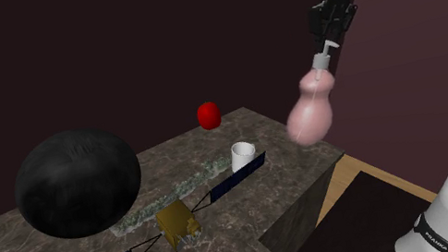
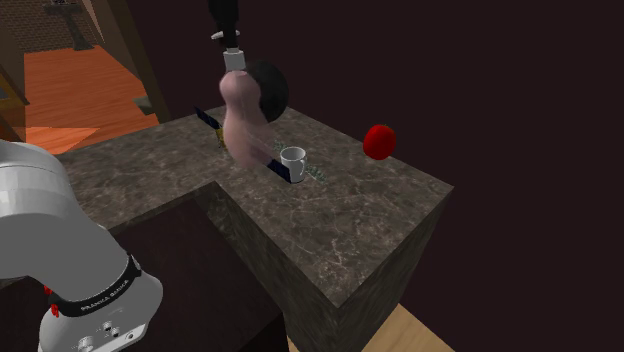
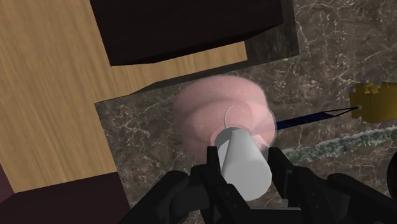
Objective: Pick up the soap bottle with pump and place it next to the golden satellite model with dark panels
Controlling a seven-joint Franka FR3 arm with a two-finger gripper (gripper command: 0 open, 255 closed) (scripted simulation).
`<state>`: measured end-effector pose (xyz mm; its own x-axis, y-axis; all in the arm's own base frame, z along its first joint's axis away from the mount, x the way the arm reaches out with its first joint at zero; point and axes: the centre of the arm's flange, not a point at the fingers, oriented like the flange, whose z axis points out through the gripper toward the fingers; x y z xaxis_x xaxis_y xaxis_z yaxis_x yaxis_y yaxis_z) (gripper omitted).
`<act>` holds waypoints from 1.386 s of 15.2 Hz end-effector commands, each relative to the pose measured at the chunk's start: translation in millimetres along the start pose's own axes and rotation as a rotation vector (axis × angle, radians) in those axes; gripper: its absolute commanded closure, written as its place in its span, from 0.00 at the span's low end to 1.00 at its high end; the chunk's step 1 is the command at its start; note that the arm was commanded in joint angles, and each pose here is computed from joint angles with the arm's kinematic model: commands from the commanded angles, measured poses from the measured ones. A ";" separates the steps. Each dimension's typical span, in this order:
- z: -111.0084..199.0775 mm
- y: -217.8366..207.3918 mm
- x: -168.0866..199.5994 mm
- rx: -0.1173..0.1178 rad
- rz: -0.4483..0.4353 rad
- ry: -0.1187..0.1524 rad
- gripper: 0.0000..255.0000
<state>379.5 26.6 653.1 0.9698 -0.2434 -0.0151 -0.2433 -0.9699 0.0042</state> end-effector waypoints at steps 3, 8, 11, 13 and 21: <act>21.1 -0.2 -0.6 0.001 0.000 0.002 1.00; 47.5 -0.3 -0.2 0.001 0.000 0.002 1.00; 63.3 -0.3 0.1 0.001 0.000 0.002 1.00; 73.9 -0.4 0.2 0.001 0.000 0.002 1.00; 116.1 -0.6 0.9 0.001 0.000 0.002 1.00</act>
<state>378.4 27.9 541.7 0.9698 -0.2434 -0.0151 -0.2434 -0.9699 0.0041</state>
